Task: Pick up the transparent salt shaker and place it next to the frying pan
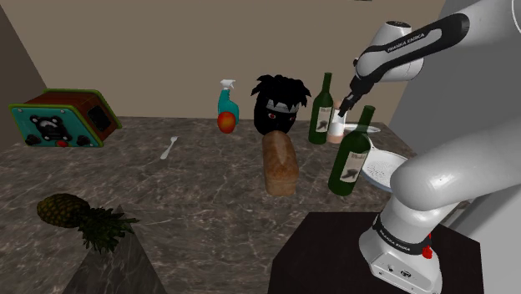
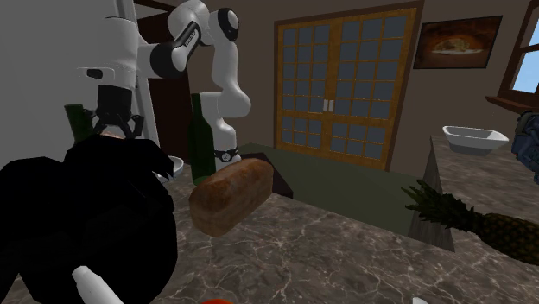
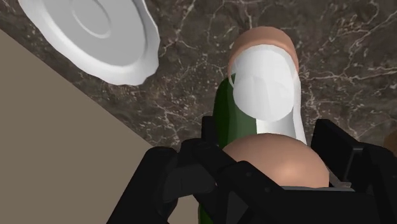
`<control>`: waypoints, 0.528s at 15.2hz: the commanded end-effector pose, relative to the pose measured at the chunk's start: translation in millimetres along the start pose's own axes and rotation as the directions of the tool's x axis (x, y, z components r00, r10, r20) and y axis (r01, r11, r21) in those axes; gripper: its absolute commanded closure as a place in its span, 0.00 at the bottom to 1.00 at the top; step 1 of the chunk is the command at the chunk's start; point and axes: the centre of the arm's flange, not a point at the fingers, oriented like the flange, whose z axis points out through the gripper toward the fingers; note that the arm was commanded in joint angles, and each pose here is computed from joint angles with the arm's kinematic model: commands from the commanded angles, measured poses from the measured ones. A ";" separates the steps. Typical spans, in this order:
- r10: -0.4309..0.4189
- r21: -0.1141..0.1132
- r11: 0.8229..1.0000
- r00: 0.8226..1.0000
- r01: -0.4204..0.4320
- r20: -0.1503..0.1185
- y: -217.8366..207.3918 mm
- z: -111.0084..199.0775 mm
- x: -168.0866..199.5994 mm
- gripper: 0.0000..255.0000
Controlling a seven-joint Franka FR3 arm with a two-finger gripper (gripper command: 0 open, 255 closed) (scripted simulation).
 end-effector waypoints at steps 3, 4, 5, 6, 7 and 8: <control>-0.001 0.001 1.000 1.000 0.001 0.002 -3.6 21.2 -6.4 1.00; -0.001 0.001 1.000 1.000 0.001 0.002 -4.4 26.2 -7.8 1.00; -0.001 0.001 1.000 1.000 0.001 0.002 -5.2 31.3 -9.2 1.00; -0.001 0.001 1.000 1.000 0.001 0.002 -5.8 34.6 -10.1 1.00; -0.001 0.001 1.000 1.000 0.001 0.002 -5.8 34.6 -10.1 1.00; -0.001 0.001 1.000 1.000 0.001 0.002 -5.8 34.6 -10.1 1.00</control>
